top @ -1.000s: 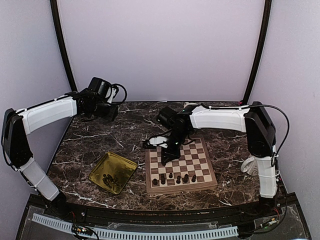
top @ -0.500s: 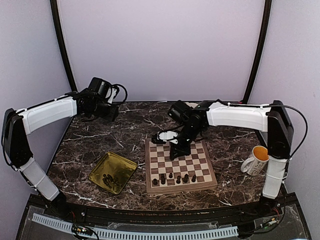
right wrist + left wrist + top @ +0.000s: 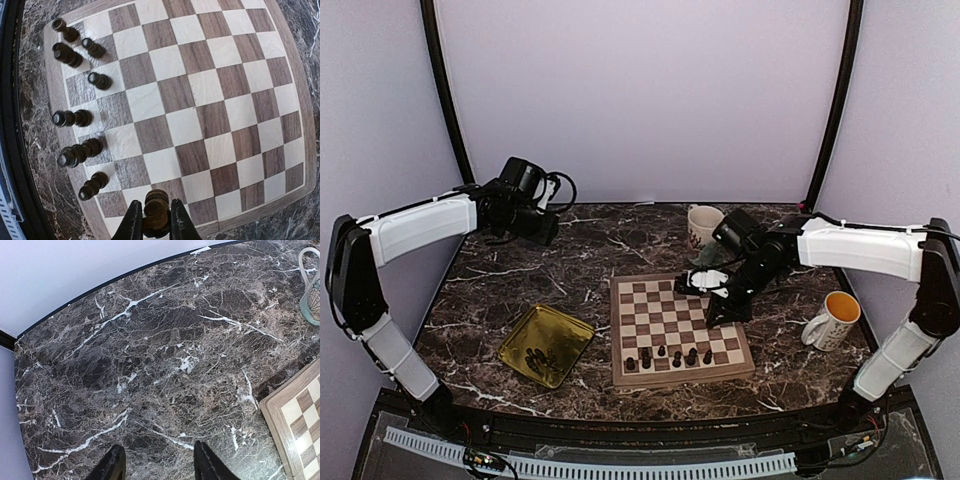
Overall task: Set up the chess pieces on the board
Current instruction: Place the knight at b8.
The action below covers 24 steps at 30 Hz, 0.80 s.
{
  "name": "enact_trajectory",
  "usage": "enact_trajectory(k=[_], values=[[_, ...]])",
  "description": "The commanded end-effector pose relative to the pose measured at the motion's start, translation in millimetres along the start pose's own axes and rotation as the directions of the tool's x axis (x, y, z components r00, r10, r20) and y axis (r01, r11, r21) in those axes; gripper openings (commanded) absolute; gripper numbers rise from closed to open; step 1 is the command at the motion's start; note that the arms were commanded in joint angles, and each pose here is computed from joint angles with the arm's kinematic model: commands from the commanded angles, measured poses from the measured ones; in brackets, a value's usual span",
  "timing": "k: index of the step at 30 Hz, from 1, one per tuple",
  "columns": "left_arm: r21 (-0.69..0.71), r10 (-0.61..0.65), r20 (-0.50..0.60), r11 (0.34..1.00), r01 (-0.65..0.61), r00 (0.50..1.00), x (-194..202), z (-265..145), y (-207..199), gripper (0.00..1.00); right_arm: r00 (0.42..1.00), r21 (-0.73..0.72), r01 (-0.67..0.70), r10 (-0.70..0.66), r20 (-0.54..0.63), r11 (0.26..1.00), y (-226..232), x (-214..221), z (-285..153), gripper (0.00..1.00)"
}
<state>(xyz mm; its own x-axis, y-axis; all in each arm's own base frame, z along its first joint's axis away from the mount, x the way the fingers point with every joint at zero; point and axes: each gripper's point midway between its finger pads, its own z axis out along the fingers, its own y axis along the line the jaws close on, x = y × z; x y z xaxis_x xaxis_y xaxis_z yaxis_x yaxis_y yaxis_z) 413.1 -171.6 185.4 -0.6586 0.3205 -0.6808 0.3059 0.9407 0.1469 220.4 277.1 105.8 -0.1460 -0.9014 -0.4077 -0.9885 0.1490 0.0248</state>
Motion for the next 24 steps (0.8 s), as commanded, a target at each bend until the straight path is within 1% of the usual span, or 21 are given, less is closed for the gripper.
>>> enact_trajectory(k=[1,7,11,24], values=[[0.008,0.013,-0.016,1.000,-0.013,1.000,1,-1,-2,0.48,0.998,-0.016,0.040,-0.039,0.048,0.999,17,12,-6,0.08],[0.010,0.011,-0.023,1.000,-0.011,1.000,2,2,-3,0.48,0.997,-0.075,0.074,-0.072,0.021,0.994,39,35,1,0.10],[0.023,0.006,-0.042,1.000,-0.006,0.999,5,7,-6,0.48,0.994,-0.100,0.106,-0.106,0.011,0.989,50,42,5,0.10],[0.029,0.007,-0.057,1.000,-0.005,0.998,7,10,-8,0.47,0.992,-0.117,0.126,-0.128,-0.008,0.985,55,42,15,0.11]])
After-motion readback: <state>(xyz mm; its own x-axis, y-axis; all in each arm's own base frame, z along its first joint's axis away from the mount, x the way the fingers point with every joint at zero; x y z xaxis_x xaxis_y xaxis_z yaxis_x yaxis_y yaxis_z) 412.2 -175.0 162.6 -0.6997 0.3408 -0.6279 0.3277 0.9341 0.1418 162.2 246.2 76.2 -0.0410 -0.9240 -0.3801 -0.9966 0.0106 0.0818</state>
